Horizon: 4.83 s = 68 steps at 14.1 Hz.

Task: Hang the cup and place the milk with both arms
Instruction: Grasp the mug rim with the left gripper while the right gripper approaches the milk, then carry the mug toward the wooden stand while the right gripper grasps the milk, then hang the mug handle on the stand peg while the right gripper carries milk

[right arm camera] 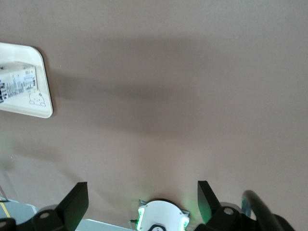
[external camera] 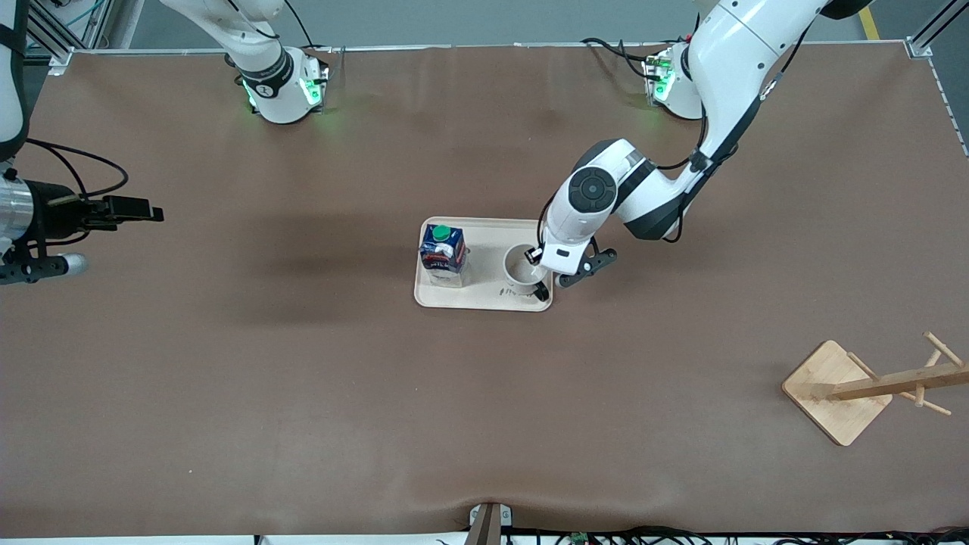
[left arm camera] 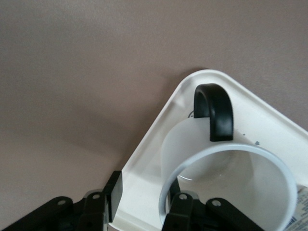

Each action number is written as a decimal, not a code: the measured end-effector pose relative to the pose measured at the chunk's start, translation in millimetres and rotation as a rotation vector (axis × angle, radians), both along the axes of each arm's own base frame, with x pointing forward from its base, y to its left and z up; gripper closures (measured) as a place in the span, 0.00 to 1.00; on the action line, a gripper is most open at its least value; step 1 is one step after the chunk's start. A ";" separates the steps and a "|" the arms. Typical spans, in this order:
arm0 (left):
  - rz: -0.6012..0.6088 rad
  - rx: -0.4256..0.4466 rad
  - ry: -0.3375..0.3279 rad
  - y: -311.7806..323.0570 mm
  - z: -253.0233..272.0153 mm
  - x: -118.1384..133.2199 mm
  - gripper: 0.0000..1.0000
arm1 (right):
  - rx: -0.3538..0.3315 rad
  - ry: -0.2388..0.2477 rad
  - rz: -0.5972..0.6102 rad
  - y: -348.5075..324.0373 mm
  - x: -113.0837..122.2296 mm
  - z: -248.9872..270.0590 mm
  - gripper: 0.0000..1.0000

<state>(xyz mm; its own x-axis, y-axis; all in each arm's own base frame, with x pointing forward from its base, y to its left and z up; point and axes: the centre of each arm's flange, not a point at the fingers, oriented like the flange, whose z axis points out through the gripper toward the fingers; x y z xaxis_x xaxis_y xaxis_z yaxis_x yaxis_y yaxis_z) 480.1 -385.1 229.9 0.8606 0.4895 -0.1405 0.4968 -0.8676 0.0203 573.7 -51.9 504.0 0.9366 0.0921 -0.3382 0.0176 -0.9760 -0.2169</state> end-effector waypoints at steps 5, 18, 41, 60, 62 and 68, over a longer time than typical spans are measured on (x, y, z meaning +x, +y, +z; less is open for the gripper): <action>-0.015 -0.031 -0.012 -13.4 -5.0 -6.3 0.94 | -0.068 -0.020 -0.056 75.8 12.5 -7.8 0.00; -0.093 0.093 -0.103 118.7 154.0 83.7 0.94 | -0.226 -0.048 -0.262 315.6 -11.2 -50.0 0.00; -0.675 0.150 -0.174 454.8 265.0 146.6 0.94 | -0.264 -0.117 -0.355 484.1 -61.4 -157.0 0.38; -0.744 0.161 -0.216 538.5 271.8 166.5 0.94 | -0.314 -0.003 -0.254 143.5 53.2 -73.1 0.48; -0.748 0.160 -0.219 544.9 270.7 168.8 0.94 | -0.285 0.029 -0.228 83.7 47.5 -83.6 0.48; -0.767 0.167 -0.223 560.6 268.8 174.1 0.94 | -0.250 -0.004 -0.208 3.6 24.9 -133.8 0.48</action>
